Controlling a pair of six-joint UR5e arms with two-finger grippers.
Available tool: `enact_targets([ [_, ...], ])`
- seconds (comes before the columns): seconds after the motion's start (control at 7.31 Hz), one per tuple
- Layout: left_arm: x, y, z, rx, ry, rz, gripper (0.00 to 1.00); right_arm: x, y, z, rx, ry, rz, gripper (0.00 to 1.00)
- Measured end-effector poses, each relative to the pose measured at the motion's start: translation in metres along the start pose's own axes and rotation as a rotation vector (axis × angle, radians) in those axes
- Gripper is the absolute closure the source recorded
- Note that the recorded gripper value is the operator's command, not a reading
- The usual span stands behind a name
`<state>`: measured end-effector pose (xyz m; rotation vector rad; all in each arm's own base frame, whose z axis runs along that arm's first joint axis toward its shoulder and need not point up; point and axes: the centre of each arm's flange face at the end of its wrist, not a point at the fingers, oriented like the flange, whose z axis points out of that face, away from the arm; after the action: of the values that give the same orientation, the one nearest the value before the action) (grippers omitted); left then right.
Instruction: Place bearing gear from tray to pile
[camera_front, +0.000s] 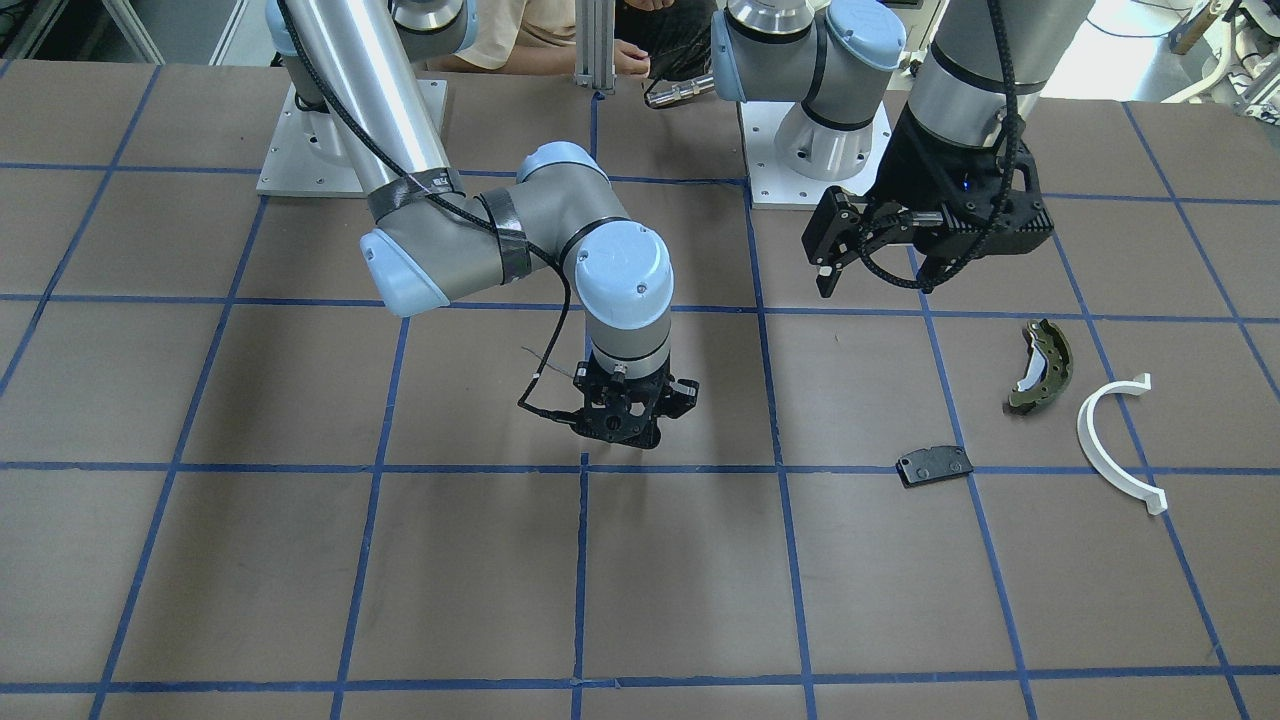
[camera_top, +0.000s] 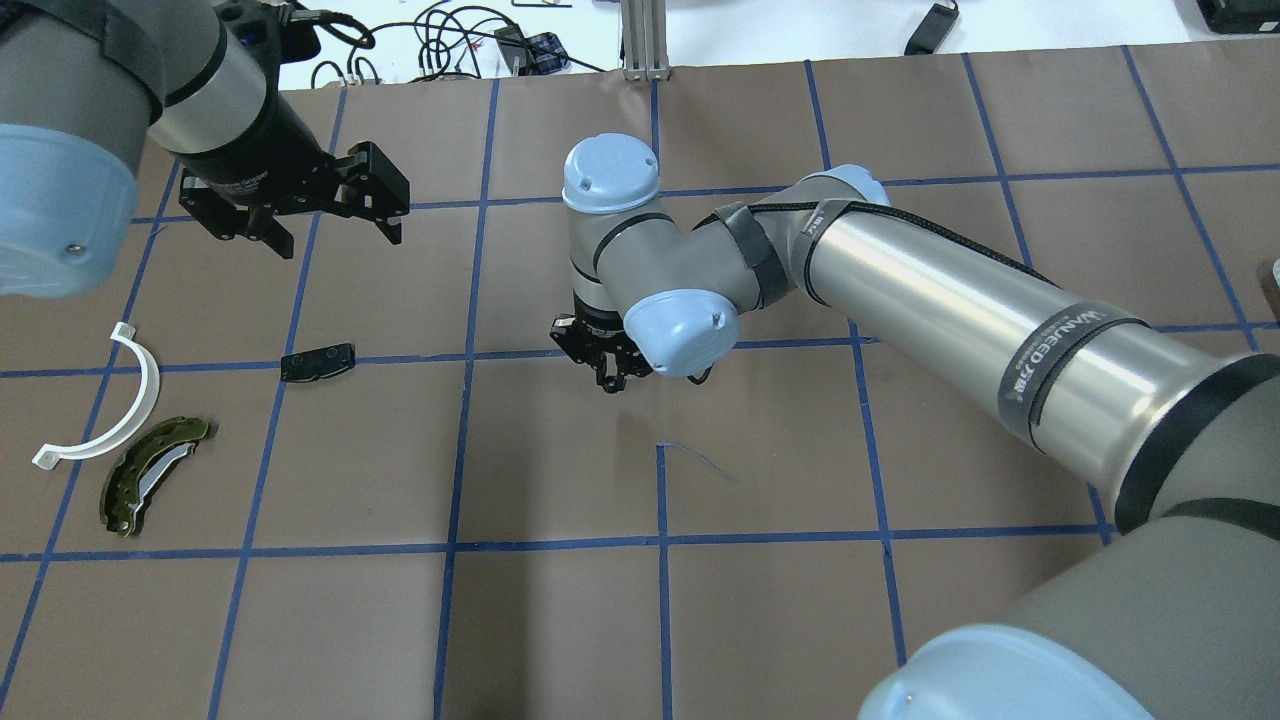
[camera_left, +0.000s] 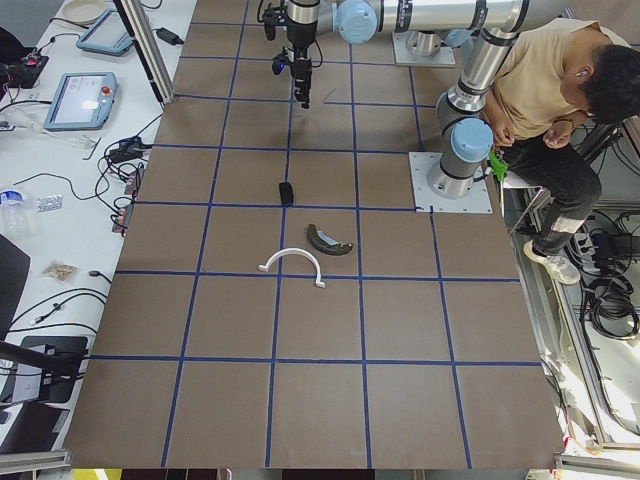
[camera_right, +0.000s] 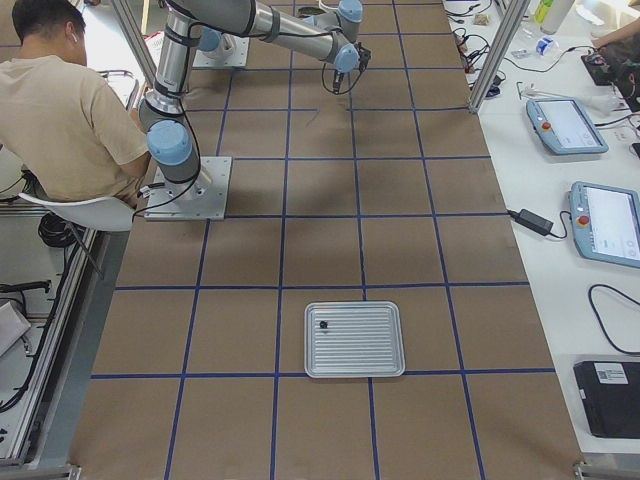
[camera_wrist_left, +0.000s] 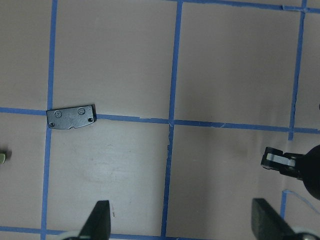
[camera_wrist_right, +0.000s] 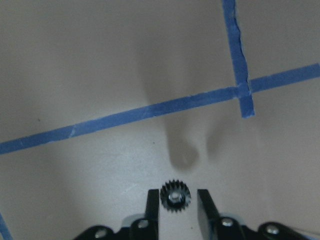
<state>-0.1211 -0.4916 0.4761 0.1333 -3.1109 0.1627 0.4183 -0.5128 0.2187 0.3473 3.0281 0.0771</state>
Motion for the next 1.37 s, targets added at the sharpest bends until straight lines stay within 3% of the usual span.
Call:
enact_targets([
  [0.27, 0.000, -0.004, 0.013, -0.016, -0.001, 0.000, 0.00, 0.009, -0.014, -0.019, 0.050, -0.018, -0.024, 0.00],
  [0.55, 0.001, -0.013, 0.042, -0.039, 0.006, -0.001, 0.00, 0.073, -0.065, -0.061, 0.108, 0.025, 0.000, 0.00],
  [0.82, 0.009, -0.017, 0.114, -0.088, 0.008, 0.003, 0.00, 0.187, -0.125, -0.114, 0.100, 0.073, -0.052, 0.00],
  [1.09, 0.055, -0.009, 0.186, -0.044, 0.018, -0.008, 0.00, 0.313, -0.163, -0.155, 0.071, 0.096, -0.141, 0.00],
  [1.37, 0.114, 0.009, 0.243, -0.045, 0.021, -0.012, 0.00, 0.458, -0.188, -0.176, 0.049, 0.103, -0.237, 0.00],
])
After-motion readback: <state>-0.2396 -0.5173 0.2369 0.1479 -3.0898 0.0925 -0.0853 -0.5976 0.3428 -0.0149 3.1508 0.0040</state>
